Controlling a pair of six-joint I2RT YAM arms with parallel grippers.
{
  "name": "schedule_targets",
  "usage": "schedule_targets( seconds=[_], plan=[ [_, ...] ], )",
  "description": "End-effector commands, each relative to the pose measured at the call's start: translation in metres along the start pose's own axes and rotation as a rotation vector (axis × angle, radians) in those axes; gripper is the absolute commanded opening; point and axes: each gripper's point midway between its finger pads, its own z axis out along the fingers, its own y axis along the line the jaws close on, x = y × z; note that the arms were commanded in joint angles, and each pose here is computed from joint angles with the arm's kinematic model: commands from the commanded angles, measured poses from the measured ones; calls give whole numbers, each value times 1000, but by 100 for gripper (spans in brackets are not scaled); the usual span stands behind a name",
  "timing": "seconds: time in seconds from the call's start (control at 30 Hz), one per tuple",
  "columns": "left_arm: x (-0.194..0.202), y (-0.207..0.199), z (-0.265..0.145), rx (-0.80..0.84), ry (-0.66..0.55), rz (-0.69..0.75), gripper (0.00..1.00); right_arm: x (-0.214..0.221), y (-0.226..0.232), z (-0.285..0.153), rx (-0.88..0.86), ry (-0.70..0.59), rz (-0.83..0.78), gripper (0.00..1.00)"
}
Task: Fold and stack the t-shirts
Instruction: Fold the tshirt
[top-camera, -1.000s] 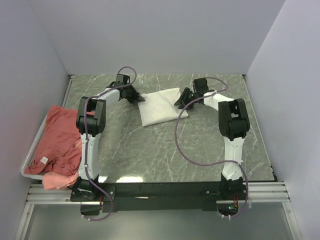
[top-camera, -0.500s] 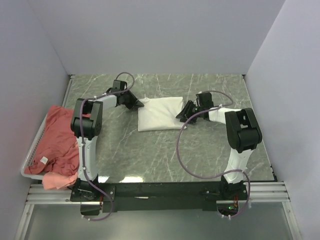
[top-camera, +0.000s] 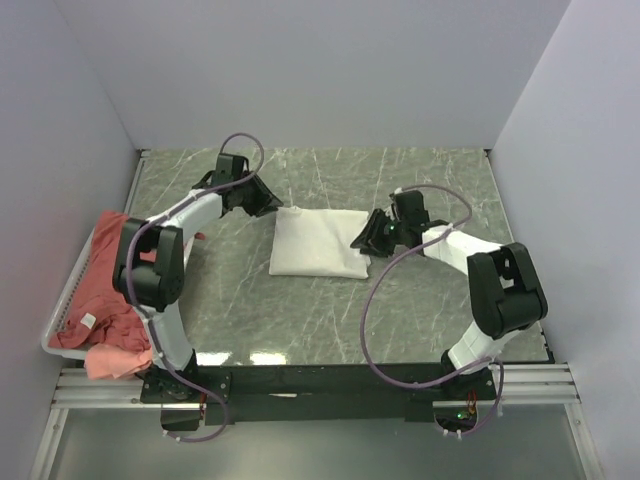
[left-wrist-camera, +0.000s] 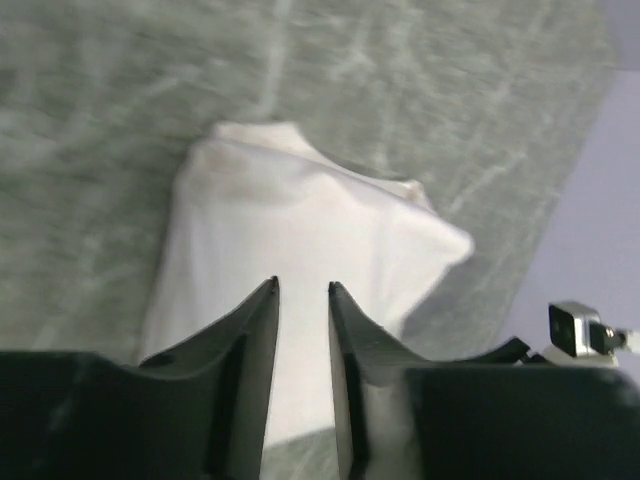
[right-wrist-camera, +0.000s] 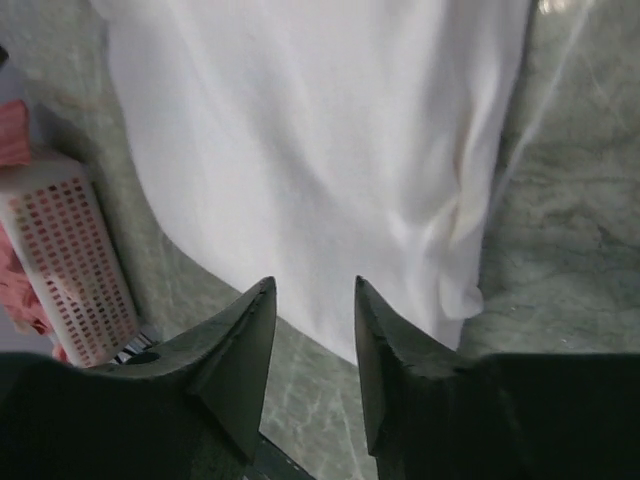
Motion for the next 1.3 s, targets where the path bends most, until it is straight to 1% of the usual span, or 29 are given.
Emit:
schedule_targets(
  seconds=[0.0, 0.03, 0.07, 0.1, 0.13, 0.17, 0.2, 0.3, 0.43, 0.5, 0.63, 0.9, 1.03, 1.1, 1.13, 1.2, 1.27],
  plan=[
    [26, -38, -23, 45, -12, 109, 25, -34, 34, -17, -46, -88, -40, 43],
    [36, -37, -24, 40, 0, 117, 20, -43, 42, -14, -61, -93, -45, 42],
    [47, -38, -24, 46, 18, 115, 10, -45, 48, -12, -77, -81, -46, 42],
    [61, -45, -23, 69, 34, 129, 6, -53, 55, -11, -86, -89, -50, 41],
    [74, -40, -22, 65, 58, 126, 1, -54, 52, -3, -78, -74, -45, 41],
    [84, -40, -20, 70, 74, 116, 1, -57, 54, 0, -80, -74, -43, 41],
    [97, -44, -18, 81, 94, 132, 1, -59, 55, 3, -86, -70, -44, 41],
    [123, -45, -6, 71, 140, 163, 1, -77, 65, 12, -97, -78, -58, 41],
    [148, -38, 12, 34, 185, 185, 1, -88, 56, 36, -64, -50, -50, 41],
    [155, -32, 19, 11, 195, 191, 1, -97, 54, 40, -59, -56, -41, 40],
    [169, -12, 34, -35, 226, 190, 1, -104, 31, 56, -13, -40, -6, 40],
    [186, 9, 44, -82, 257, 194, 1, -125, -11, 71, 66, -27, 37, 40],
    [188, 9, 44, -78, 261, 198, 1, -138, -10, 64, 77, -47, 10, 41],
    [188, 4, 43, -68, 260, 202, 1, -147, 0, 52, 72, -83, -16, 42],
    [186, 0, 42, -62, 260, 211, 2, -149, 3, 46, 77, -98, -33, 42],
    [181, -13, 39, -36, 249, 221, 3, -157, 9, 27, 93, -149, -63, 46],
    [178, -20, 36, -27, 247, 234, 4, -156, 11, 16, 105, -168, -78, 49]
  ],
)
